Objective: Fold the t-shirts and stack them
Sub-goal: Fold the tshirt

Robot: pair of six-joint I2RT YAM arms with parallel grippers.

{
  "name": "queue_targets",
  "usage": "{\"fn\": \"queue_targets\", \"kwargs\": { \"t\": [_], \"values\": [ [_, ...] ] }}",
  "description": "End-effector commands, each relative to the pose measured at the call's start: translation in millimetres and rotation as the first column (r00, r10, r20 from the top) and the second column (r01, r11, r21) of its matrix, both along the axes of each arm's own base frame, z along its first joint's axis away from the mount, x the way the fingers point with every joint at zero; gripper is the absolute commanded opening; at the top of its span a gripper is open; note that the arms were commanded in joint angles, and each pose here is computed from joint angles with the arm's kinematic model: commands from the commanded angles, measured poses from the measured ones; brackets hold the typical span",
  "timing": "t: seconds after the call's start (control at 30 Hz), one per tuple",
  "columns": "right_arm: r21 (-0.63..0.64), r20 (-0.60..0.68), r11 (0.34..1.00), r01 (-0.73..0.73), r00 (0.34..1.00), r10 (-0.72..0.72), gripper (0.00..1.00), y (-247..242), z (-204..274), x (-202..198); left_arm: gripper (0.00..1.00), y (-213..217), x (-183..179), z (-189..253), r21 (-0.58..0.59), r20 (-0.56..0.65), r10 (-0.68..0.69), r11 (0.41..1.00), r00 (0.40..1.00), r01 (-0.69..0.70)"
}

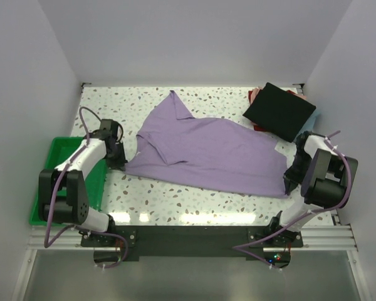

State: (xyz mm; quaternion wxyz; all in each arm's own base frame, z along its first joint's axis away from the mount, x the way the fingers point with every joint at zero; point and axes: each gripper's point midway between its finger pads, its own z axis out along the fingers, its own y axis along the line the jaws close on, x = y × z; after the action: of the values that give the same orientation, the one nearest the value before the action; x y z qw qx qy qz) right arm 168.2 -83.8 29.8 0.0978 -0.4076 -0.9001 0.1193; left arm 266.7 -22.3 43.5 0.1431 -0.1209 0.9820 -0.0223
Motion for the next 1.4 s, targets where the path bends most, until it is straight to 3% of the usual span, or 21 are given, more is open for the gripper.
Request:
{"fn": "queue_targets", "kwargs": {
  "t": [0.0,0.43,0.47,0.5,0.57,0.6,0.63,0.77,0.9,1.03,1.37],
  "values": [
    [-0.014,0.006,0.999,0.046,0.999,-0.046,0.00,4,11,-10,0.00,15,-1,21,0.066,0.012,0.034,0.997,0.999,-0.035],
    [-0.003,0.017,0.998,0.065,0.998,-0.064,0.00,16,32,-33,0.02,32,-36,33,0.146,-0.062,0.057,0.988,0.996,-0.048],
    [0.001,0.021,0.998,0.060,0.998,-0.060,0.00,17,33,-33,0.32,32,-37,34,0.143,-0.063,0.057,0.989,0.996,-0.047],
    [0.024,0.028,0.998,0.051,0.998,-0.051,0.00,20,33,-32,0.47,32,-39,36,0.143,-0.070,0.053,0.989,0.996,-0.043],
    [0.042,0.043,0.998,0.039,0.998,-0.041,0.18,22,35,-30,0.70,34,-38,41,0.154,-0.056,0.055,0.987,0.997,-0.046],
    [0.060,0.056,0.998,0.029,0.998,-0.032,0.24,24,36,-28,0.72,37,-36,47,0.169,-0.039,0.058,0.984,0.998,-0.051],
    [0.063,0.062,0.998,0.026,0.998,-0.030,0.34,25,37,-27,0.73,37,-34,50,0.171,-0.029,0.056,0.984,0.998,-0.050],
    [0.065,0.119,0.998,0.003,0.993,-0.010,0.45,25,43,-19,0.73,14,-14,65,0.119,0.058,-0.006,0.993,0.998,-0.001],
    [0.069,0.224,0.997,-0.033,0.975,0.017,0.48,26,52,-5,0.70,-54,6,72,-0.028,0.149,-0.129,0.991,0.980,0.134],
    [0.080,0.311,0.995,-0.052,0.950,0.024,0.50,31,59,4,0.68,-115,10,63,-0.153,0.174,-0.255,0.947,0.951,0.282],
    [0.125,0.376,0.989,-0.078,0.926,0.025,0.50,41,59,10,0.61,-156,21,18,-0.231,0.091,-0.311,0.917,0.946,0.324]
  ]
}}
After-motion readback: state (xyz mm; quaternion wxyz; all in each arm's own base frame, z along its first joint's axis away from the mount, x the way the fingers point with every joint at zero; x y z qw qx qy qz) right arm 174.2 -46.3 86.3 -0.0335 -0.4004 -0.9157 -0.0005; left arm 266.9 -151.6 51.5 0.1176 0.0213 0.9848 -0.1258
